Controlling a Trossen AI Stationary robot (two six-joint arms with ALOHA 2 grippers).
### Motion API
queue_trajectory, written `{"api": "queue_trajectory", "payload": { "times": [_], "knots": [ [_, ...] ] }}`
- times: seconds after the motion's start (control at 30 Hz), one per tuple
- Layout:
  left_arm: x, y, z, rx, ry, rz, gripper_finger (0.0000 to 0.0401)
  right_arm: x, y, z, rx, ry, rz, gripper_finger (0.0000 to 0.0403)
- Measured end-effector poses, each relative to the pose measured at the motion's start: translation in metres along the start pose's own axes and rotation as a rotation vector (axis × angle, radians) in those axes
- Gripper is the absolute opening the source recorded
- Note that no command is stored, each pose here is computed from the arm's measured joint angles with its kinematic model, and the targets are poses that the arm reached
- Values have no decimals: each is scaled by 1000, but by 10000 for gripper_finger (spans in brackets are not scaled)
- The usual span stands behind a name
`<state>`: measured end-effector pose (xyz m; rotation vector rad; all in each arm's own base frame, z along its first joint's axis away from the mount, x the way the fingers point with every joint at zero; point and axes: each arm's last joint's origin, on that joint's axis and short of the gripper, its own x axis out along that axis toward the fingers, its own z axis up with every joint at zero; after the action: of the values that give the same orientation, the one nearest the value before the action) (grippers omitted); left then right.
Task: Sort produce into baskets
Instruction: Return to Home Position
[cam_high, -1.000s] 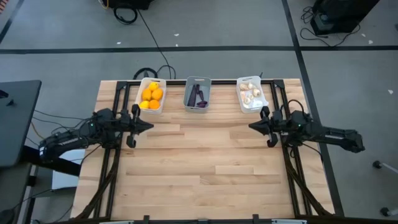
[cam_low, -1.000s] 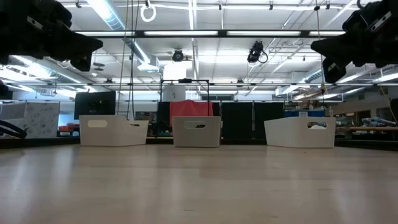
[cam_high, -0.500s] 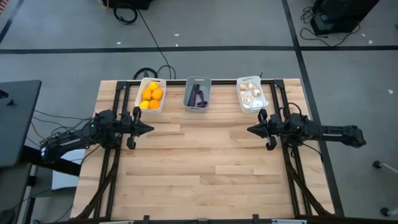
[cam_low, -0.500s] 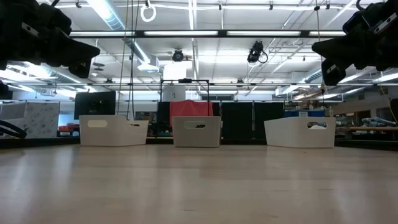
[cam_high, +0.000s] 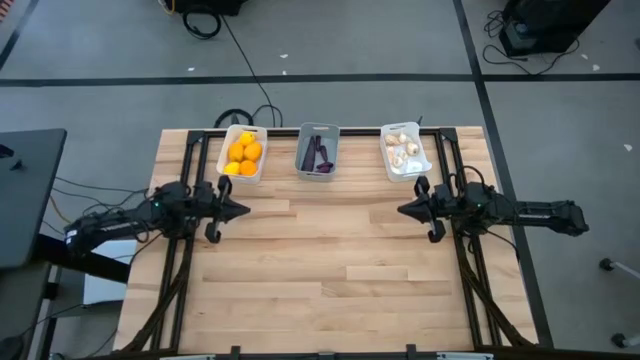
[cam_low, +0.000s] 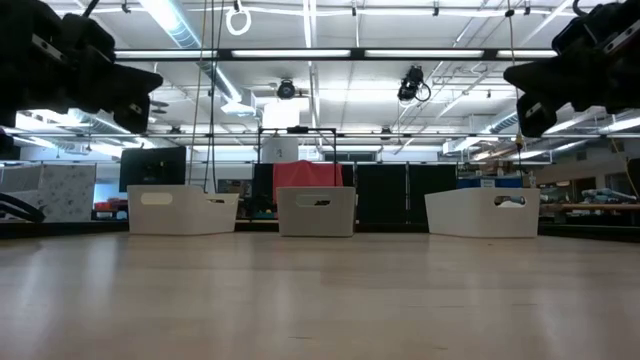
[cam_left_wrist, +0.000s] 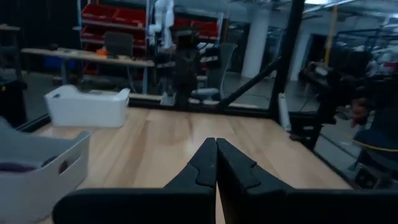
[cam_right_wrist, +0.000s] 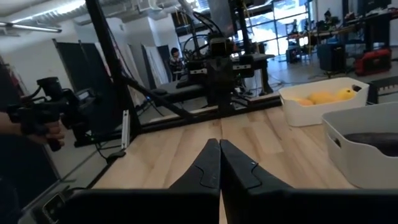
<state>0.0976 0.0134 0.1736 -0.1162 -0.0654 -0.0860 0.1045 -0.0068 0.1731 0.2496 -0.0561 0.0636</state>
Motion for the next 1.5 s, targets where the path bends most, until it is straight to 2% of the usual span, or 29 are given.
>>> {"api": "queue_trajectory", "payload": {
  "times": [0.17, 0.33, 0.53, 0.73, 0.8, 1.0, 1.27, 1.37, 1.5],
  "knots": [
    [2, -9, 0, -7, -8, -37, 7, 0, 0, 0, 1, 6, 17, 7],
    [4, -18, -3, -12, 3, 45, 6, 0, 1, 0, 1, 5, 18, 7],
    [3, -23, -8, 47, 40, 123, 6, 0, 0, -2, -1, 22, 14, 8],
    [0, -27, -5, 83, 10, -10, 9, 0, 1, -2, -23, 33, 40, 8],
    [0, -27, -9, 82, 45, 0, 10, 0, 1, -2, -47, 35, 49, 8],
    [0, -24, -7, 106, 27, 73, 10, -1, -2, -7, -73, 80, 30, 8],
    [0, -21, -6, 105, 17, 121, 11, -1, -3, -8, -80, 93, 35, 10],
    [0, -20, -6, 54, 7, 134, 11, -1, -3, -8, -80, 93, 34, 16],
    [0, -20, -5, 31, 3, 142, 11, -1, -3, -8, -14, 94, 31, 27]
  ]
}}
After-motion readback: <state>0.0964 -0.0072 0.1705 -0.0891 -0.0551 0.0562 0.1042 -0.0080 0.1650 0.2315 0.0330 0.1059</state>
